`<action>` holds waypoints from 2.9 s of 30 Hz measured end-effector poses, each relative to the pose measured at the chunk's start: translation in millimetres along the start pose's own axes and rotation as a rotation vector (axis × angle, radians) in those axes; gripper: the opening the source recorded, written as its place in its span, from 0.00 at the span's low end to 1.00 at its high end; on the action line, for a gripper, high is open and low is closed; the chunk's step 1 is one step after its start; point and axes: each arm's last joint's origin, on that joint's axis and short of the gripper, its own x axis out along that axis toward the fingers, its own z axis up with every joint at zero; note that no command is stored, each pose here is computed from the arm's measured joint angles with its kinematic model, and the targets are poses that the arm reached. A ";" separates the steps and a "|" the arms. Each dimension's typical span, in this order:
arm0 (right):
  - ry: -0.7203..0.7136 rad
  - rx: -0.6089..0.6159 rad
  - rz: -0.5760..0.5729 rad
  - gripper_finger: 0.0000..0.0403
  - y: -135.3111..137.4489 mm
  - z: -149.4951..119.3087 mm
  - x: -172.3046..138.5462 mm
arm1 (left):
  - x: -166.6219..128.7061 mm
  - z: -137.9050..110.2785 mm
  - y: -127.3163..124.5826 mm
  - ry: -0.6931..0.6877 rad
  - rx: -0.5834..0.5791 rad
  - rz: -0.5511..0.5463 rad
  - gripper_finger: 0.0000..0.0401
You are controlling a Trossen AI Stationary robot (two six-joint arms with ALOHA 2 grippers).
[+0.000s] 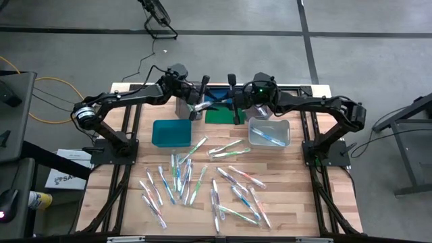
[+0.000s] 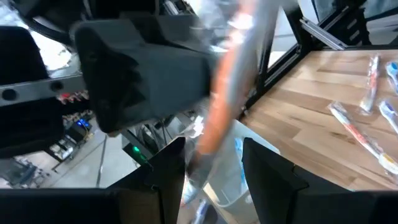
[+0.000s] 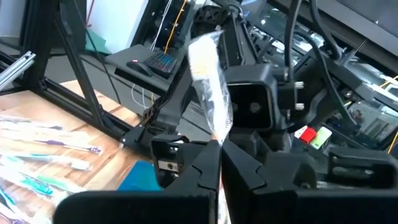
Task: Pick & Place Toothbrushes
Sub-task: Put the orange toothbrush into the blue bin
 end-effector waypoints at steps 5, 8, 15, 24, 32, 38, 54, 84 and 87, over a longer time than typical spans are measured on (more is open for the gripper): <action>-0.013 -0.017 -0.002 0.01 1.3 2.2 1.2 | -0.3 2.1 2.4 -0.015 -0.010 0.017 0.32; -0.009 -0.021 -0.005 0.01 1.2 1.9 1.1 | -0.3 1.8 2.3 -0.012 -0.014 0.018 0.21; -0.007 0.011 -0.010 0.01 0.7 1.9 1.0 | -0.5 -0.2 0.7 0.003 -0.032 0.008 0.06; 0.065 0.161 -0.091 0.20 -0.6 19.4 -13.2 | -14.5 -15.0 -2.3 0.260 -0.067 0.062 0.05; 0.269 0.190 -0.322 0.47 5.0 43.9 -36.9 | -49.3 -4.4 -19.5 0.730 -0.160 0.106 0.05; 0.439 0.204 -0.413 0.52 15.3 50.0 -49.8 | -69.5 3.6 -46.2 1.117 -0.367 0.122 0.05; 0.566 0.324 -0.373 0.51 26.8 42.5 -55.8 | -60.9 6.4 -120.2 1.439 -0.545 -0.107 0.05; 0.672 0.436 -0.284 0.51 38.7 33.8 -60.0 | -70.7 -15.4 -146.9 1.540 -0.376 -0.251 0.17; 0.715 0.443 -0.259 0.51 42.7 31.4 -61.7 | -70.8 -15.4 -146.9 1.540 -0.376 -0.251 0.17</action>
